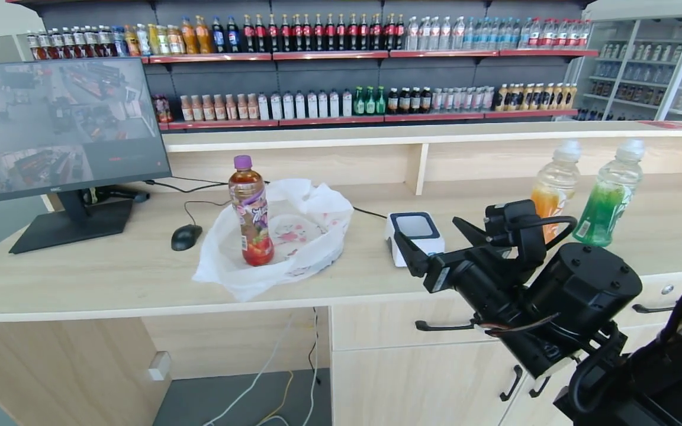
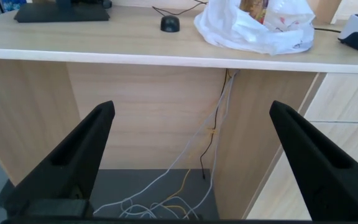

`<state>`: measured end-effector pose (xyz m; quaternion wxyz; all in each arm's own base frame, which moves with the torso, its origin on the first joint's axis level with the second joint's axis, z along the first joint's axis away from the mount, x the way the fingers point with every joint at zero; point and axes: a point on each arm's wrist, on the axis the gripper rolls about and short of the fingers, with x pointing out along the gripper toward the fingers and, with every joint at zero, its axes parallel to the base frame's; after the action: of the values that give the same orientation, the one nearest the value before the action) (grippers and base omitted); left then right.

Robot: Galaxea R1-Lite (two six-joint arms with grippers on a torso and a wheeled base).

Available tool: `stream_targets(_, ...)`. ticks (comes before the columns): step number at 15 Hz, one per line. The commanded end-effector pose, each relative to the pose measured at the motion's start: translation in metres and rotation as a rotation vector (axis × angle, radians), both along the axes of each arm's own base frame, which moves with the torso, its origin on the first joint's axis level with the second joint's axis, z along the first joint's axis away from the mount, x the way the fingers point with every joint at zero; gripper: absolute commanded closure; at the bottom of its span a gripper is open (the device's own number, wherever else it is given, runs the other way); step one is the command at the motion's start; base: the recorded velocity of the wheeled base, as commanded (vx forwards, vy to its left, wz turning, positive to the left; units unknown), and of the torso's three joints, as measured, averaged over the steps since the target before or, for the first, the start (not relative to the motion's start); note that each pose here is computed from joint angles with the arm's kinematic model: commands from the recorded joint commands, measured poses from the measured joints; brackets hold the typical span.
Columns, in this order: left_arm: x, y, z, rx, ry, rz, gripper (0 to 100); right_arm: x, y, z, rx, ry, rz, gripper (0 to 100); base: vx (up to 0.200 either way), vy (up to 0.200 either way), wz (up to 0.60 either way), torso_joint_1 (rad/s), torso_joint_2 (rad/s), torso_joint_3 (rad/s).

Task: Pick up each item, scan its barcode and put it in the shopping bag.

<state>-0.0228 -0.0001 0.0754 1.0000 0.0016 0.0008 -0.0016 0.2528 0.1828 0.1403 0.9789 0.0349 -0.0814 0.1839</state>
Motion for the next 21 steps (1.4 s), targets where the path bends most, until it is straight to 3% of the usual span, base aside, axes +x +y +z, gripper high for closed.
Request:
stream_targets(1,0.0,0.0,0.0,0.0,-0.002,0.0,0,0.001,0.001,-0.003,-0.006,0.007,0.0,0,0.0,-0.2,0.0,0.007,0.0,-0.002)
stream_targets(15,0.0,0.0,0.0,-0.002,0.0,0.002,0,0.002,0.007,-0.017,-0.023,0.048,0.013,0,0.0,-0.2,0.0,0.003,0.0,0.002)
stream_targets(21,0.0,0.0,0.0,-0.003,-0.002,0.003,0,0.003,0.007,-0.019,-0.029,0.052,0.012,0,0.0,0.0,0.0,0.0,0.0,0.0)
